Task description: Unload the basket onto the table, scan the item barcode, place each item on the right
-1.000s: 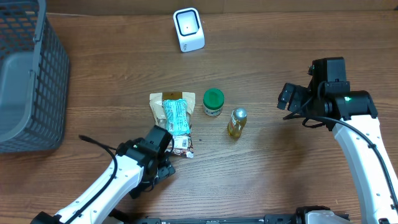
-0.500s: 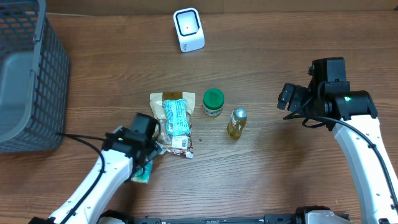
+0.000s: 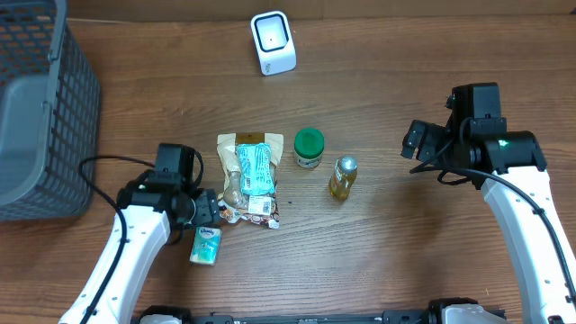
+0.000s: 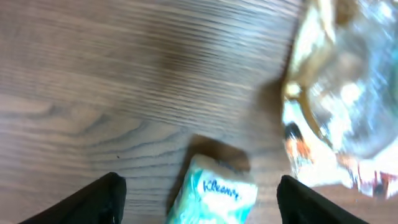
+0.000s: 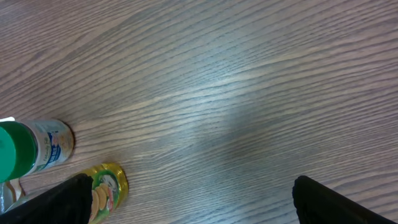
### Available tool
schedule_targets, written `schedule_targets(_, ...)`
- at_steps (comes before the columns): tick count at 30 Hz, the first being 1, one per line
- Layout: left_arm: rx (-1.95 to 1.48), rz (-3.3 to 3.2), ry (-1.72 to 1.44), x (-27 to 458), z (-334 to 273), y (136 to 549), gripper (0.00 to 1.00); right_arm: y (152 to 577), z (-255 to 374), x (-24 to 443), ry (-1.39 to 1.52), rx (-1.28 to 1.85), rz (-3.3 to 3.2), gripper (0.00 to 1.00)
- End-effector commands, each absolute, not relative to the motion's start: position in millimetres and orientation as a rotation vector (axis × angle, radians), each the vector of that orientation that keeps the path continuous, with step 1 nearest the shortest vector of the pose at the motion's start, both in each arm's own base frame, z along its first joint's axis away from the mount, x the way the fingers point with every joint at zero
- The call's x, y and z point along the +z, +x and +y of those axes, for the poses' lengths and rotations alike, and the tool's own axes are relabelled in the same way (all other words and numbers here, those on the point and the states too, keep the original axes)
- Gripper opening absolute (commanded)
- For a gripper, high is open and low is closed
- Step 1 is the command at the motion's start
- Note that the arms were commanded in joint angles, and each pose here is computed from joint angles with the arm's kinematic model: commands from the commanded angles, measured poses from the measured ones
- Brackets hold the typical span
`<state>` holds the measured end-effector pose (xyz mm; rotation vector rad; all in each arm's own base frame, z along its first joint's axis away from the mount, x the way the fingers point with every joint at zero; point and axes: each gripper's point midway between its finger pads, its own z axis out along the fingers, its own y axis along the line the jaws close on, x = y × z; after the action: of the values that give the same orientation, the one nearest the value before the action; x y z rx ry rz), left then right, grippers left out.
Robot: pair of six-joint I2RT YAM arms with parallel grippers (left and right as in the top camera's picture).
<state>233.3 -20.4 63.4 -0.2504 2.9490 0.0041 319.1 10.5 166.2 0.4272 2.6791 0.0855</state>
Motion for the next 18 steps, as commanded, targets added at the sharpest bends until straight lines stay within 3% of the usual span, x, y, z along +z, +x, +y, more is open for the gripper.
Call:
schedule_targets(1,-0.052,2.974,0.014,65.8,-28.9,231.5,0.82,323.5,8.5,175.8,0.42,0.078,2.65,1.0)
schedule_targets(3,-0.049,3.003,0.034,60.8,-28.2,223.4,0.86,323.5,8.5,175.8,0.42,0.078,2.65,1.0)
schedule_targets(9,-0.199,3.045,0.151,32.6,-44.1,201.4,0.85,323.5,8.5,175.8,0.42,0.078,2.65,1.0)
schedule_targets(13,-0.203,3.023,0.15,17.4,-44.1,200.0,0.74,323.5,8.5,175.8,0.42,0.078,2.65,1.0)
schedule_targets(18,-0.194,2.998,0.155,13.4,-43.6,203.8,0.7,323.5,8.5,175.8,0.42,0.078,2.65,1.0)
